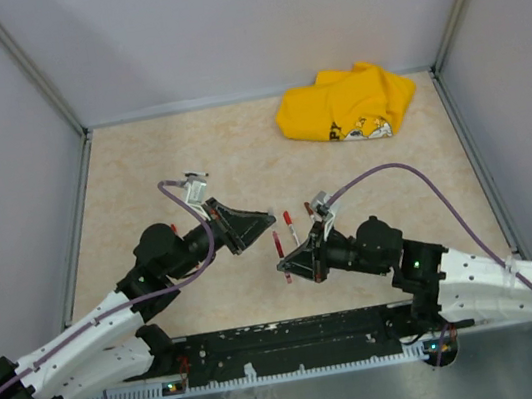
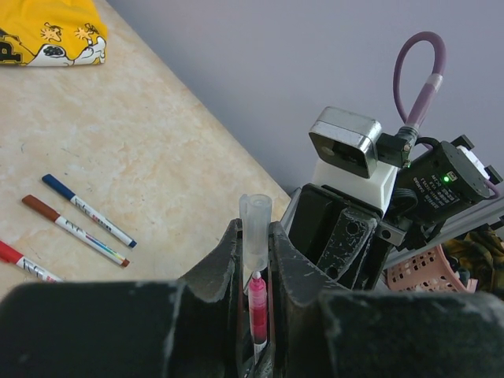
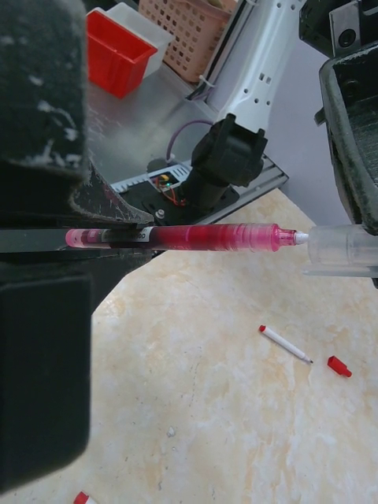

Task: Insert the pens into the pen caps
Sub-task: Insert the pen cap onto the pen.

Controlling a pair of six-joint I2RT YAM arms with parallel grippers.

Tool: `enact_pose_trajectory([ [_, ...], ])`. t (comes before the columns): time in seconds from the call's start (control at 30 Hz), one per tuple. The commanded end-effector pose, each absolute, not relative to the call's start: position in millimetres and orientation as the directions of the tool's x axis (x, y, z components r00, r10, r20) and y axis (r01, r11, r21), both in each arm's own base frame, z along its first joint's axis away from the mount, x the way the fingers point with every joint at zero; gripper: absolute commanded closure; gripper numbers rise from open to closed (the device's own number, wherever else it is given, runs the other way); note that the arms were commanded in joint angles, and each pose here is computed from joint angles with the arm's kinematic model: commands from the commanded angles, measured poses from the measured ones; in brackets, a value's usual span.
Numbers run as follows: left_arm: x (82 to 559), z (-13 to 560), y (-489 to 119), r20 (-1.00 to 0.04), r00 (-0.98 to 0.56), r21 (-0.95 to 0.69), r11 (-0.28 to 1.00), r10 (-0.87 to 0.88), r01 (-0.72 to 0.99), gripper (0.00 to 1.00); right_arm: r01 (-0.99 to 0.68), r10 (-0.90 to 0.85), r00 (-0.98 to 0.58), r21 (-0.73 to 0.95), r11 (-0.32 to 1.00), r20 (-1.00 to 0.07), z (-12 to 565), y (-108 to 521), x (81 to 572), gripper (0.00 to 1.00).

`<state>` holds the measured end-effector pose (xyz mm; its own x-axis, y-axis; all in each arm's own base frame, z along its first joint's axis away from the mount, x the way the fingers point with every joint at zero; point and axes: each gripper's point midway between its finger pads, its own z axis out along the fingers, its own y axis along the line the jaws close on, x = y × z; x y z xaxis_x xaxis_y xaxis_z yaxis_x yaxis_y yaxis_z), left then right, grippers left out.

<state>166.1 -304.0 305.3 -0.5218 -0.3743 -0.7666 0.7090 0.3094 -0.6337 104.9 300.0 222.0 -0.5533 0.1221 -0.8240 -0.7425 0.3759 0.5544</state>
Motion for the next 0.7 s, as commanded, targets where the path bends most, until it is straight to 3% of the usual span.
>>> enact_pose_trajectory([
  [0.0,166.7,318.2,-301.4,-0.761,-0.497,-0.629,0.286,-0.416,0.723,1.00,-0.754,0.182,-0.527,0.555,0.351,-0.830,244.9,299.8,106.8,1.00],
  [0.67,165.0,320.4,-303.7,-0.757,-0.504,-0.631,0.268,-0.416,0.728,1.00,-0.748,0.179,-0.532,0.558,0.360,-0.828,240.2,298.0,107.0,1.00],
])
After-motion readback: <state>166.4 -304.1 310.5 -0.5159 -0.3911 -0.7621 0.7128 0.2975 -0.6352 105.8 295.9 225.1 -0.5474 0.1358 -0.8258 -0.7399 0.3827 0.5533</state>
